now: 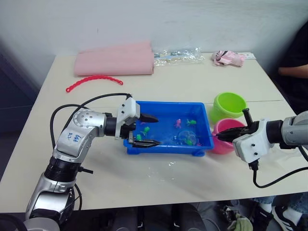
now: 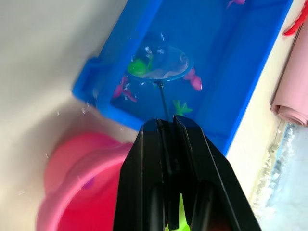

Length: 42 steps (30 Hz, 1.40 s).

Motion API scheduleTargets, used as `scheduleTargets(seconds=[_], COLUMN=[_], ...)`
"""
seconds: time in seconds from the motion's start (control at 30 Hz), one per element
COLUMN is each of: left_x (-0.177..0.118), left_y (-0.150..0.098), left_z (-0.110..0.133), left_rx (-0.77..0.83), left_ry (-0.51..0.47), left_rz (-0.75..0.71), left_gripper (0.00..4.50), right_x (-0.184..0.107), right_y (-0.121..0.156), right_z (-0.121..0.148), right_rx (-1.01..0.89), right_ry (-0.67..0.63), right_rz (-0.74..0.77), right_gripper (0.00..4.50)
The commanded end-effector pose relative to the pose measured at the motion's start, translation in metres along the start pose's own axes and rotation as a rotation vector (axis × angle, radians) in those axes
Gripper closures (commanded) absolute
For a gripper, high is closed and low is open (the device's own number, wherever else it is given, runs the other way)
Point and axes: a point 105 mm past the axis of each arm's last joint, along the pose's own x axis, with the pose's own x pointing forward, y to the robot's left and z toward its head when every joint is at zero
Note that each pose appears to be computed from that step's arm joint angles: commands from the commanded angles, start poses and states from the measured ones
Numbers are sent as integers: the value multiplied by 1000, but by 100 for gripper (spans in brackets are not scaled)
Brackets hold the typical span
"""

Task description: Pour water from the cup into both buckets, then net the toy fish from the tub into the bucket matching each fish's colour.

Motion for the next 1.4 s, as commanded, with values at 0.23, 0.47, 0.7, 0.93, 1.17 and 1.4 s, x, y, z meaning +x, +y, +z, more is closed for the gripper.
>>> scheduleTargets(seconds=[0.23,0.47,0.7,0.93,1.17,1.4], left_x=[-1,-1,-1,1,1,0], left_y=[-2,-6,-6,-6,-7,-7], left_z=[10,9,10,10,8,8], left_rx=[38,33,32,32,42,41], left_ry=[-16,-19,-25,-26,-13,-12], left_rz=[-1,-21,-20,-31,-40,-40], left_gripper=[3,3,3,3,3,3], right_x=[-1,-5,-13,-15,-14,-7], right_y=[-17,-7,0,-7,-12,-3], right_z=[-23,-16,-9,1,-10,-8], right_rx=[-99,-166,-207,-37,1,-87], right_ry=[91,26,-16,-86,-13,-3], right_rz=[-72,-3,49,13,-17,3], right_gripper=[450,450,450,450,450,450])
